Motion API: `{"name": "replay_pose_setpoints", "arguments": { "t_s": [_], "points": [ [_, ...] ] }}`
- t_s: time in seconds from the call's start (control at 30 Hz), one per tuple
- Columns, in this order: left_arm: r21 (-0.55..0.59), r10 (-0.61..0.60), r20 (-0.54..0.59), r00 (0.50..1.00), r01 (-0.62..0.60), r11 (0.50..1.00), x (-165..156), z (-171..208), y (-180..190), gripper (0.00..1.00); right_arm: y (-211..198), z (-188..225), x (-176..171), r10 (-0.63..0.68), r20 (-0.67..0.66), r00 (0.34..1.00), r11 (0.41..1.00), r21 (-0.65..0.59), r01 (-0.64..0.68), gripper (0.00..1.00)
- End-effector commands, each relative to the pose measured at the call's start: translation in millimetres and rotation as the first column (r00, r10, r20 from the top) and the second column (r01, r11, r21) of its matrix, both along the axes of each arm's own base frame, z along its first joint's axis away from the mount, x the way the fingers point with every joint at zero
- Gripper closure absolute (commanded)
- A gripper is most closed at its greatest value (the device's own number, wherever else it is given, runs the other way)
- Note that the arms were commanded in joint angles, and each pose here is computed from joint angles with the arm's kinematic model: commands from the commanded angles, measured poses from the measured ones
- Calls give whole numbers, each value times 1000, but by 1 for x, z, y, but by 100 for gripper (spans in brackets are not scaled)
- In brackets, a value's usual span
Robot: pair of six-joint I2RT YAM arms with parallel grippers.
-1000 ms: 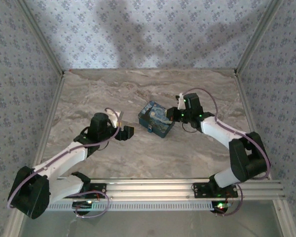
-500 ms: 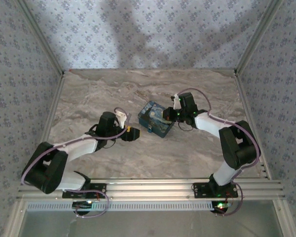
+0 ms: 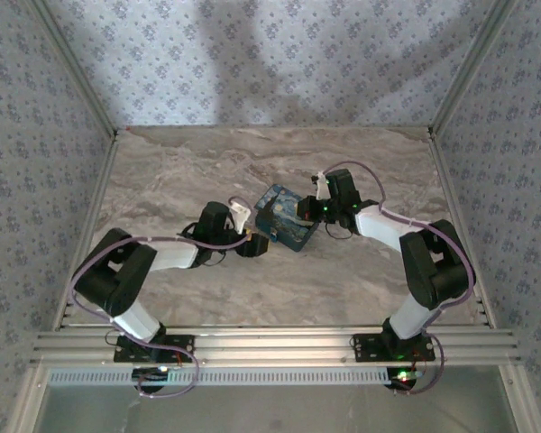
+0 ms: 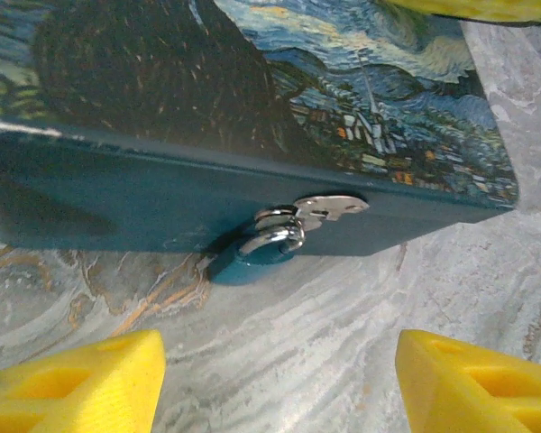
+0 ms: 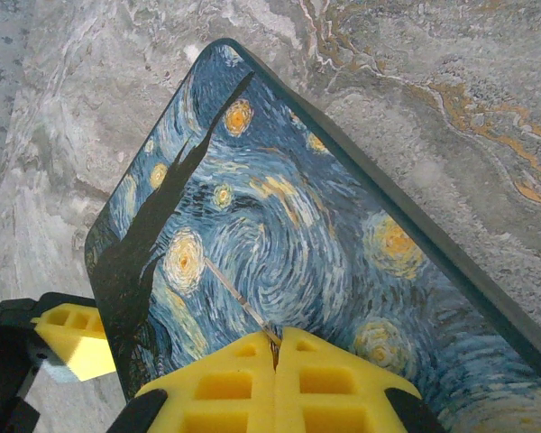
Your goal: Unlock the padlock with the key
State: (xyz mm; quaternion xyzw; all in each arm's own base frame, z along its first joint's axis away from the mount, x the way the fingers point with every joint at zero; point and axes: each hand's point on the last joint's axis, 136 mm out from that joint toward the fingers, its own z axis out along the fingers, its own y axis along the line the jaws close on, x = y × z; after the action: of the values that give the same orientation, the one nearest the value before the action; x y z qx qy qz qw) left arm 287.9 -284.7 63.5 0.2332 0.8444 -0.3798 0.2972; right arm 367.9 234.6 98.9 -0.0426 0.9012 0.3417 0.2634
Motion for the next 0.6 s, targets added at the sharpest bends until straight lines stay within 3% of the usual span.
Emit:
{"name": "replay_pose_setpoints", "arguments": {
  "t_s": [0.0,0.57],
  "points": [
    [-48,-23,100,995,28,998,18,17,-16,34,-9,-32,-14,-4,-86,996,996,-90,-4,100],
    [60,-110,47,993,107,992,19,-7,-42,38,-7,-29,-12,5,-76,997,996,-94,-12,100]
  ]
}}
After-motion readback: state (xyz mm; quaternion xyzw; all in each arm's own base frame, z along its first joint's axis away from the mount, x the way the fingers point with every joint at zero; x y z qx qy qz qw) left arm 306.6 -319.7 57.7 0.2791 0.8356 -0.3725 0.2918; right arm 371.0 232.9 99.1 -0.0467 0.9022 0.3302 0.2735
